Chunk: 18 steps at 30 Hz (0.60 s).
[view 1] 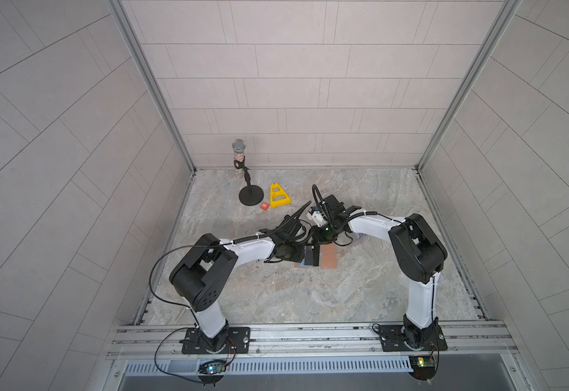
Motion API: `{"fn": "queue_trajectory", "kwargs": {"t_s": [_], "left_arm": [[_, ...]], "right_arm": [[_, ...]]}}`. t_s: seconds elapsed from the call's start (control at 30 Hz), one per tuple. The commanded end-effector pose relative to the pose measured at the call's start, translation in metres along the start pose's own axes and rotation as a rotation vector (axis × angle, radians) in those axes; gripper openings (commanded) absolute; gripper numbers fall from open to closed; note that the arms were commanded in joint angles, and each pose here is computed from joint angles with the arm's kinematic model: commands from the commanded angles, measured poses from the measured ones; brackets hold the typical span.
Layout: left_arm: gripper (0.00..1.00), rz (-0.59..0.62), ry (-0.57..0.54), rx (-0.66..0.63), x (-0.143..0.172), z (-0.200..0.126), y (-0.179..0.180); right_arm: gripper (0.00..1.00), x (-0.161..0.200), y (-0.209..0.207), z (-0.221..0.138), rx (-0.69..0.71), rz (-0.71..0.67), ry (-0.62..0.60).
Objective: Insert credit cards into a card holder
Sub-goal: Insert the credit card into the card slot.
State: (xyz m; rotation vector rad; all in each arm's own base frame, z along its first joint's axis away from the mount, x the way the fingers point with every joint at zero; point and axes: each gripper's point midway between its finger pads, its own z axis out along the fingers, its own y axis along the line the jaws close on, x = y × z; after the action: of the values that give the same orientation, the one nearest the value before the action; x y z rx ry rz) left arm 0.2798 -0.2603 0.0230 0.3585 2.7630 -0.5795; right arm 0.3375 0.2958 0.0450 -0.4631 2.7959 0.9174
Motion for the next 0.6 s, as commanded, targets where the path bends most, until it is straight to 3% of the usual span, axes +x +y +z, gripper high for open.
{"fn": "queue_trajectory", "kwargs": {"t_s": [0.0, 0.33, 0.57], "left_arm": [[0.37, -0.006, 0.053, -0.053, 0.017, 0.003, 0.015], [0.37, -0.009, 0.058, -0.052, 0.018, 0.003, 0.015], [0.37, -0.009, 0.055, -0.053, 0.018, 0.002, 0.015]], "right_arm": [[0.39, 0.007, 0.009, 0.005, -0.033, -0.020, 0.042], [0.42, -0.015, 0.005, -0.032, 0.092, -0.015, -0.134], [0.40, 0.014, -0.001, -0.037, 0.099, 0.042, -0.112]]}}
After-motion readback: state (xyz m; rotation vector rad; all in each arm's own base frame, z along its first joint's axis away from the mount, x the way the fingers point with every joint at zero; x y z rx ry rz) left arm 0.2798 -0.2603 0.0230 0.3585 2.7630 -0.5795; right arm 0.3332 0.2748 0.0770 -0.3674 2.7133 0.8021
